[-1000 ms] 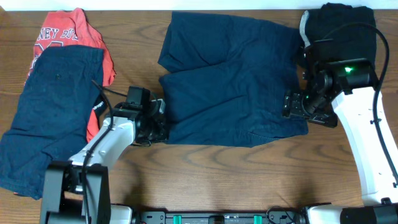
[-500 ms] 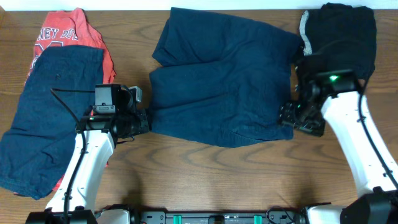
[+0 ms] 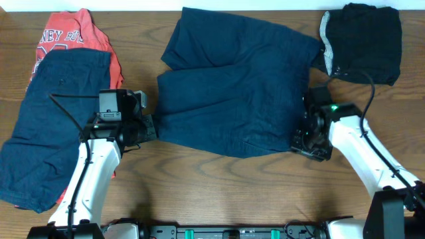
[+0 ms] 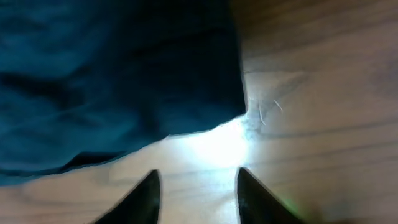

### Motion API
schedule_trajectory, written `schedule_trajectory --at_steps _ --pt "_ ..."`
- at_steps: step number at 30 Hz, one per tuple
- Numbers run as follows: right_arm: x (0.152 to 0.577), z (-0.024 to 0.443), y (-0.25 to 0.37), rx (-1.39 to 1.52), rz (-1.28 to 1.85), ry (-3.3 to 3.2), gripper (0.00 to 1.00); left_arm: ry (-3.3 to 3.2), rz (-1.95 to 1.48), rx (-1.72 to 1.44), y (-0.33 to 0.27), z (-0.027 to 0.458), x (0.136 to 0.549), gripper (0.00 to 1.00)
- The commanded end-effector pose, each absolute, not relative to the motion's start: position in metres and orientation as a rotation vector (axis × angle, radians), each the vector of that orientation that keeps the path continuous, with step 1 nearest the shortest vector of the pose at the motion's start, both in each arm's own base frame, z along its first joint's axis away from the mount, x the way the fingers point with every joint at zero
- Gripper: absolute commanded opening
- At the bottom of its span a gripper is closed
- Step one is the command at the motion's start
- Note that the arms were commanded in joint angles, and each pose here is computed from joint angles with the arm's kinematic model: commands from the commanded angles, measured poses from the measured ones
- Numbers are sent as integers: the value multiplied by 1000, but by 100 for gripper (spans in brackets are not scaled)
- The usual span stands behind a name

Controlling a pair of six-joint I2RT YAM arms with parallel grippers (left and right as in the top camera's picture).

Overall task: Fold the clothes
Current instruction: 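Grasp the bottom corners of the shorts with both grippers, then lift the bottom edge with both grippers and fold it upward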

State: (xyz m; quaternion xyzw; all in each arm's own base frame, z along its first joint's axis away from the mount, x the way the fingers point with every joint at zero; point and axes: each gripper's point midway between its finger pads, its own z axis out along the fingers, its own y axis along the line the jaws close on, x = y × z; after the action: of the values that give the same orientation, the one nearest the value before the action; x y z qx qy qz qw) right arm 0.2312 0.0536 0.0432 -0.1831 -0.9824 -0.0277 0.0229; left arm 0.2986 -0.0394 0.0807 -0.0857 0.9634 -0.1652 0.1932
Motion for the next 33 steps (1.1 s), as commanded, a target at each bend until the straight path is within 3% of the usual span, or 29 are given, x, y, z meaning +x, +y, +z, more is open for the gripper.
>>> schedule_trajectory --at_steps 1,18,27,33 --pt "223 30 56 -625 -103 -3017 32 2677 -425 -273 -29 87 305 6" --pt "263 5 58 -680 -202 -3227 50 2679 -422 -287 -26 86 305 6" --pt "295 13 58 -542 -228 -3395 45 2679 -421 -287 -26 86 305 6" --pt "308 19 61 -478 -253 -3458 32 2679 -422 -287 -26 86 305 6"
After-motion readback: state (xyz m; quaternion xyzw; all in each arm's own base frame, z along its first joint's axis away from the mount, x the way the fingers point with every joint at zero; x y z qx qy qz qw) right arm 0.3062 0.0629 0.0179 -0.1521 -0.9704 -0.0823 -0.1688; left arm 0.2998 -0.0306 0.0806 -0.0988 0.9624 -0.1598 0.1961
